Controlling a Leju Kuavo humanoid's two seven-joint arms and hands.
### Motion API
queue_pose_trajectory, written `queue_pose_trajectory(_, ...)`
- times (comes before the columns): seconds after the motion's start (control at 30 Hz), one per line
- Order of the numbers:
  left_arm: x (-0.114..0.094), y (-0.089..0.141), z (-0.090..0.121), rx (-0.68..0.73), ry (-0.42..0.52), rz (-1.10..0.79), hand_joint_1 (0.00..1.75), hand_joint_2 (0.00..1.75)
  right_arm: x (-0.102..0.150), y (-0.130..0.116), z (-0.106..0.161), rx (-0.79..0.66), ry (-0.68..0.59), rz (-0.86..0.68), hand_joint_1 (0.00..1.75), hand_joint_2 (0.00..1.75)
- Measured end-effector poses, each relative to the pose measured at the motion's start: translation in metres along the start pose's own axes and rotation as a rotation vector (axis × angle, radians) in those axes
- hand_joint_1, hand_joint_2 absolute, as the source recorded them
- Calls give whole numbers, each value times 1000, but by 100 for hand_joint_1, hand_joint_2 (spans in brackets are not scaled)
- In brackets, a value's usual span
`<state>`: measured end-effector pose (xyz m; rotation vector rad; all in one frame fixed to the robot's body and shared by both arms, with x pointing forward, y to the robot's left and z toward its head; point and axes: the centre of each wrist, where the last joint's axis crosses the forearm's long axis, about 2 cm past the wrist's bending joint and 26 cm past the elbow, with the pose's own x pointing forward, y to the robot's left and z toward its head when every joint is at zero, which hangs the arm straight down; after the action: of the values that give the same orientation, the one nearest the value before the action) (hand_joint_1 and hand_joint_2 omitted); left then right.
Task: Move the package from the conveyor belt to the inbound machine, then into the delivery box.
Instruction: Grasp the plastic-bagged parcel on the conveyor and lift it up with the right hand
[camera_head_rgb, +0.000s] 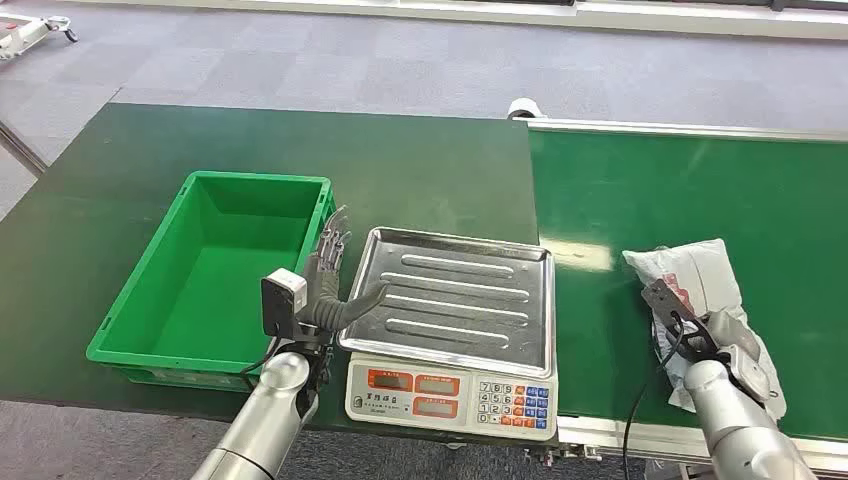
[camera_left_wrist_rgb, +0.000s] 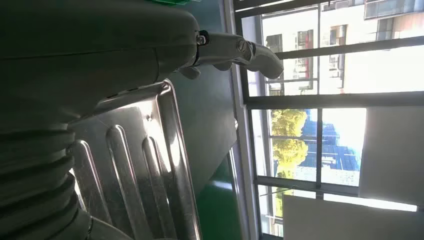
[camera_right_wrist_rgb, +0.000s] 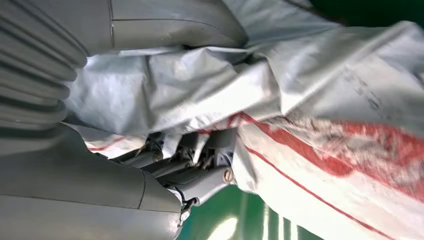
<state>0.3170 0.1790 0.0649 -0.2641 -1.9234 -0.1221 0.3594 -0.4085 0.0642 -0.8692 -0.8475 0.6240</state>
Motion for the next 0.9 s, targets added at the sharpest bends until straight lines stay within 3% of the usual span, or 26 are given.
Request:
queue_pose_trajectory(0.33,1,1,2,8,-9,1,0,175,15,3,3,-83,-242,-116,175,175)
queue_pose_trajectory(0.73,4,1,1,9,-20,3,0,175,34,-8,13,-449,-575,-260,175,175)
queue_pose_trajectory(0.9,4,1,0,7,-21,3,0,175,42,-14,19,-549,-645,-292,175,175)
